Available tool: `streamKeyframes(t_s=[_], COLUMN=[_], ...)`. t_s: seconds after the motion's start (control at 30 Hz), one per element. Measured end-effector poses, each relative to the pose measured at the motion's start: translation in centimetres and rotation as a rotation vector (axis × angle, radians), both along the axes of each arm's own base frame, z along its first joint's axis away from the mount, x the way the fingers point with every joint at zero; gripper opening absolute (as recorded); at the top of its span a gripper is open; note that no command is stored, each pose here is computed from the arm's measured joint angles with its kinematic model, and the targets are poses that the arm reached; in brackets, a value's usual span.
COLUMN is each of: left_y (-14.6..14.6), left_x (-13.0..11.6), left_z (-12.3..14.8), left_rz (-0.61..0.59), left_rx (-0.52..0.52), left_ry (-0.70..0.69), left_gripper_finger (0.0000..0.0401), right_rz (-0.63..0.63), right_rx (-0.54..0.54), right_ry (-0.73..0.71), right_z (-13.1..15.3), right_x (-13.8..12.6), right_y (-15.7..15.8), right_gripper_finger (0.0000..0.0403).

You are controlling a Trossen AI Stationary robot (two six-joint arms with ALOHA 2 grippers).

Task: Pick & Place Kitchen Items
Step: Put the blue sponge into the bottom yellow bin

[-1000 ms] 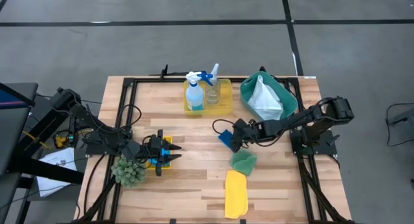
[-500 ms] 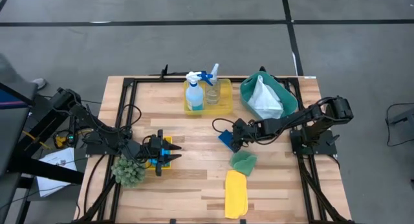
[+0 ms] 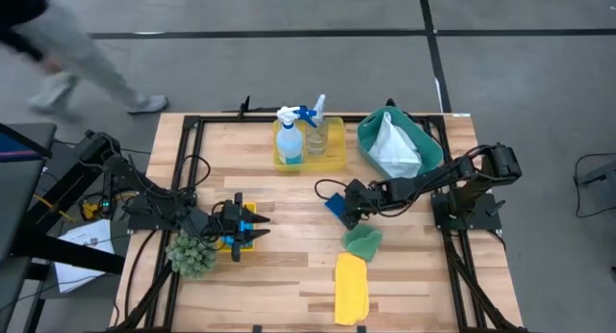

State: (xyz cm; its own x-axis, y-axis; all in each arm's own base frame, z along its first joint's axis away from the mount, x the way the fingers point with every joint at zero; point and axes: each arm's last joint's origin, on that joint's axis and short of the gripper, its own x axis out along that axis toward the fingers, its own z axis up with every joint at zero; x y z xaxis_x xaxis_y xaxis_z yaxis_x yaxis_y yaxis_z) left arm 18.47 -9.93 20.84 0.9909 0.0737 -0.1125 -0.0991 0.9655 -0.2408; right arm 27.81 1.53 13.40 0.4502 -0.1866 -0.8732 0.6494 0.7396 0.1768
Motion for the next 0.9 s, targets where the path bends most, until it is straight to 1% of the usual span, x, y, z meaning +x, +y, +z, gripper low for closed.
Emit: streamKeyframes(t_s=[0.23, 0.37, 0.47, 0.7, 0.9], left_y=[0.0, 0.0, 0.0, 0.0, 0.0], left_x=[0.0, 0.0, 0.0, 0.0, 0.0], left_z=[0.0, 0.0, 0.0, 0.0, 0.0], left_rz=[0.0, 0.0, 0.0, 0.0, 0.0], left_rx=[0.0, 0.0, 0.0, 0.0, 0.0], left_ry=[0.0, 0.0, 0.0, 0.0, 0.0], left_gripper_finger=[0.014, 0.014, 0.014, 0.014, 0.014], right_rz=[0.01, 0.017, 0.023, 0.033, 0.044], right_rx=[0.013, 0.013, 0.01, 0.006, 0.0], right_ry=[-0.008, -0.009, -0.008, -0.007, -0.006], right_z=[-0.18, -0.19, -0.19, -0.19, -0.19], right_x=[0.26, 0.26, 0.26, 0.25, 0.25], right_y=[0.07, 0.26, 0.29, 0.47, 0.45], right_gripper_finger=[0.0214, 0.0198, 0.017, 0.0084, 0.0023])
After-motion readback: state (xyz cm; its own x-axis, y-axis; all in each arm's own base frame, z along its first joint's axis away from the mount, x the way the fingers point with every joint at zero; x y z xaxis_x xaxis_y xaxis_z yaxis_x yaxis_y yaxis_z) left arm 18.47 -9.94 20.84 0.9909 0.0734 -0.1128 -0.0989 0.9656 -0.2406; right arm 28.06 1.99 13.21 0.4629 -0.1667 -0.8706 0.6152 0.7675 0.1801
